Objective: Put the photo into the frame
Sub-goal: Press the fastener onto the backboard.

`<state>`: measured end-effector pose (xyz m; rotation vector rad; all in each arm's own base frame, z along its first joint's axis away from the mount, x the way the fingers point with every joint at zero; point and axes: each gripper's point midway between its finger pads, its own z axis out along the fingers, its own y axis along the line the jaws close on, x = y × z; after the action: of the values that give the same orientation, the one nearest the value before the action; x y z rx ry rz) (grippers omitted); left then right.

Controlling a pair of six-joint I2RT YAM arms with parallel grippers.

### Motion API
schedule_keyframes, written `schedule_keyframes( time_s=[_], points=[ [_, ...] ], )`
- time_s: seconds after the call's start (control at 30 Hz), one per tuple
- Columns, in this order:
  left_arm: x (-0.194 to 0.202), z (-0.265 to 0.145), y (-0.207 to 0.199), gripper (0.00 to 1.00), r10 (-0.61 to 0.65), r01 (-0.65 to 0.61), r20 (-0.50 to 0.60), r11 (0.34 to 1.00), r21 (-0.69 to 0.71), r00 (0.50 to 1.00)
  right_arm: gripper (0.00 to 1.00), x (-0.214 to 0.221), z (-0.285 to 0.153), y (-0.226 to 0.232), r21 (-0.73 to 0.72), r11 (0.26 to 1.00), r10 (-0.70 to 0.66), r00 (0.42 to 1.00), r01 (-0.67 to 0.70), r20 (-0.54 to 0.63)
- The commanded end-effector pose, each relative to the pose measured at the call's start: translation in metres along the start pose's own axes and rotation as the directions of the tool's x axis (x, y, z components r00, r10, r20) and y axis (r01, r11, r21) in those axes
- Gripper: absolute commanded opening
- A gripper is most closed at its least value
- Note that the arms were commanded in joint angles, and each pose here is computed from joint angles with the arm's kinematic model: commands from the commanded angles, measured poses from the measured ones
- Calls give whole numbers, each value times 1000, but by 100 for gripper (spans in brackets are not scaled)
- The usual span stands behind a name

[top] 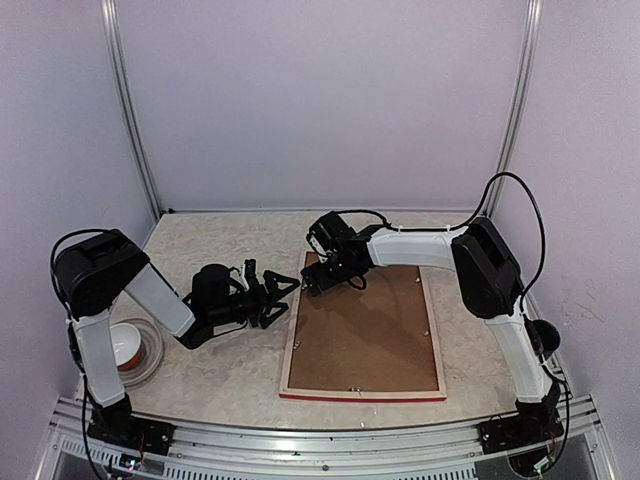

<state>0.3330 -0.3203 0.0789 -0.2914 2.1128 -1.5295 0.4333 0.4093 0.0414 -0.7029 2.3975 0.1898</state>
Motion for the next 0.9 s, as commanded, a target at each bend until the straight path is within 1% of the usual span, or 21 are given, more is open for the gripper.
schedule_keyframes(
  time_s=[0.0,0.2,0.4,0.53,0.63,0.87],
  points=[
    [1,-1,2,99,-2,2,-6,1000,13,1000,99,-6,-14,11,-47,999,2,1000,-2,4],
    [2,-1,3,99,-3,3,-6,1000,12,1000,99,-17,-18,16,-77,997,9,1000,-7,27],
    [2,-1,2,99,-3,3,-6,1000,15,1000,99,-19,-15,11,-42,999,16,1000,-15,23],
    [3,0,4,99,-5,5,-9,1000,14,1000,99,-22,-14,11,-48,999,21,999,-19,32],
    [4,0,5,99,-8,8,-11,1000,14,1000,99,-19,-8,14,-53,998,15,1000,-15,16],
    [4,-1,6,99,-10,10,-7,1000,14,1000,99,4,9,15,-61,998,7,999,-10,-40]
  ],
)
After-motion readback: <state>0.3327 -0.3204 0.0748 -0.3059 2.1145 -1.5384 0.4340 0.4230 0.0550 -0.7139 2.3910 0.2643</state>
